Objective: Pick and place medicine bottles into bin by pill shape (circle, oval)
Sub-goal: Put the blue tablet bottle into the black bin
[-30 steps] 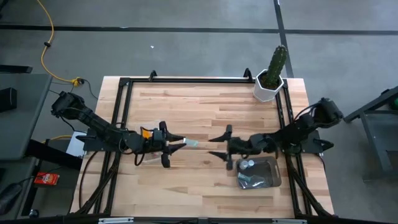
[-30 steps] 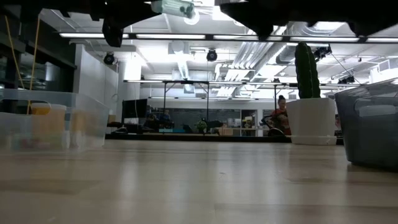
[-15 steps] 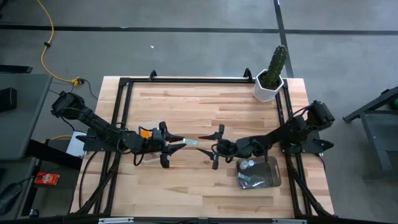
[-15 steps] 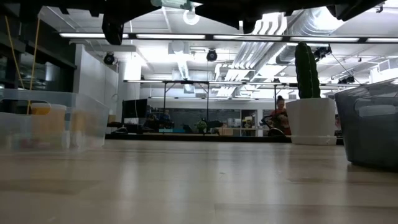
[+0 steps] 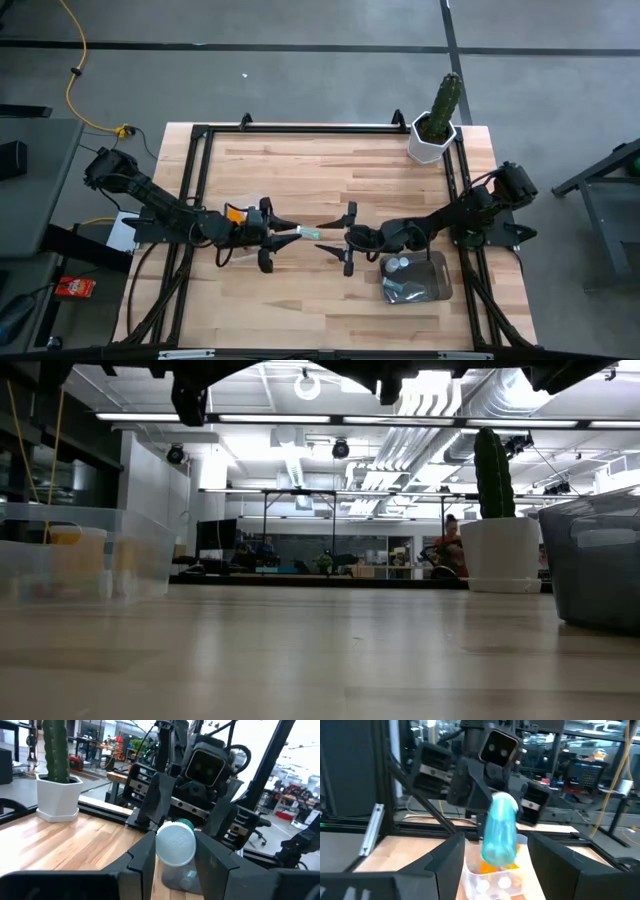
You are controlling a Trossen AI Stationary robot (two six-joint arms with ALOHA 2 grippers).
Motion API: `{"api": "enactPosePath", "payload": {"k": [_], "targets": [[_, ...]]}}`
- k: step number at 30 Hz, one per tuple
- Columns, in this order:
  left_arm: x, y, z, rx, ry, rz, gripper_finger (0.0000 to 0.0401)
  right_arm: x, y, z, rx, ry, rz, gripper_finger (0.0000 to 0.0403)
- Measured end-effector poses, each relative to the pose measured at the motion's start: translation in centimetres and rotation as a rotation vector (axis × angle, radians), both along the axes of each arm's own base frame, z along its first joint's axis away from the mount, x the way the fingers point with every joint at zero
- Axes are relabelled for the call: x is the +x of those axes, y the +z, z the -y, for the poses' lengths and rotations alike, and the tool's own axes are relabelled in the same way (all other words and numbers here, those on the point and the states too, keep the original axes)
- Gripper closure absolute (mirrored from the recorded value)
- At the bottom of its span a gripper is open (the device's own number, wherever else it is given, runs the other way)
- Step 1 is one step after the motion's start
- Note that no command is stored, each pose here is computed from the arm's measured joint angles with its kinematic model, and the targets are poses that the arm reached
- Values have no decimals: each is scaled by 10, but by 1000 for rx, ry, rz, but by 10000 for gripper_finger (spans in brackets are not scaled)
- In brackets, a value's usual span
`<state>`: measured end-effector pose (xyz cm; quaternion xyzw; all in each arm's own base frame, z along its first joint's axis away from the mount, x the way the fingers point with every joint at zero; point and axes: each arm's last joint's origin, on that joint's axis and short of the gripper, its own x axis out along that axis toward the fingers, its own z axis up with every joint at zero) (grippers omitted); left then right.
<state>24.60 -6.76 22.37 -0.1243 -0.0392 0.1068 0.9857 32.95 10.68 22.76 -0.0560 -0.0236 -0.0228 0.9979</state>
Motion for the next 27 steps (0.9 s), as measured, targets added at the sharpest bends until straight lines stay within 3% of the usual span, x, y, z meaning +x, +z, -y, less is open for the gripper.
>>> {"api": "enactPosePath", "payload": {"k": [7, 18, 27], "targets": [[22, -1, 7, 68, 28, -37, 300, 0, 0, 0, 20, 0, 0, 192], [21, 5, 9, 65, 94, -24, 300, -1, 0, -1, 24, -26, 1, 197], [21, 4, 9, 64, 103, -25, 300, -1, 0, 0, 24, -34, 3, 284]]}}
